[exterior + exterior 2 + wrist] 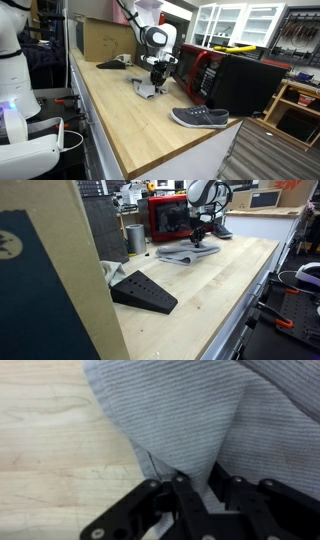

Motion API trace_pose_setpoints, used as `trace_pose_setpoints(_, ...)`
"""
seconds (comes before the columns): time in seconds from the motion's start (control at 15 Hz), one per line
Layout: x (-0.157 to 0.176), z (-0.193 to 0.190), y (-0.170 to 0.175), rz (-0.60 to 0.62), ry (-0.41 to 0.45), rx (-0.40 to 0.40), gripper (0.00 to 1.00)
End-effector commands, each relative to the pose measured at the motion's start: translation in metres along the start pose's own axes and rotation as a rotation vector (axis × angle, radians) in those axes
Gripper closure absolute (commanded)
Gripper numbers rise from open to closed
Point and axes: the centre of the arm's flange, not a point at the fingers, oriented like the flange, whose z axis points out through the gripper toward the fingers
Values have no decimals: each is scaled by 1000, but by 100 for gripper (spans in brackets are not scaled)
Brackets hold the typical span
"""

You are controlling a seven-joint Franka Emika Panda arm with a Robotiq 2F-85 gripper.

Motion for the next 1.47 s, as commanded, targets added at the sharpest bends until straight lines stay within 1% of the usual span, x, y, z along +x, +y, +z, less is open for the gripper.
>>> trace_pose_setpoints(0.0,-49,-7,5,-1,-18,-62,100)
trace_pose_setpoints(0.33,-88,-1,8,-12,-81,-122,98)
trace_pose_setpoints(0.4,-94,0,8,-10,-89,-131,88)
trace_pose_setpoints(0.47,-99,-1,8,-4,-90,-142,67)
trace_pose_setpoints(0.6,-102,-8,7,-1,-69,-172,53)
trace_pose_setpoints(0.67,-101,-14,7,0,-50,-190,44)
trace_pose_setpoints(0.8,-94,-31,6,-2,0,-227,31)
trace_pose_setpoints(0.87,-91,-40,4,-4,23,-242,22)
trace_pose_setpoints(1.0,-82,-56,-1,-18,76,-260,7)
trace_pose_setpoints(1.07,-76,-63,-5,-27,101,-255,1)
trace_pose_setpoints(1.2,-61,-72,-17,-42,137,-228,0)
trace_pose_setpoints(1.4,-39,-74,-46,-43,156,-159,0)
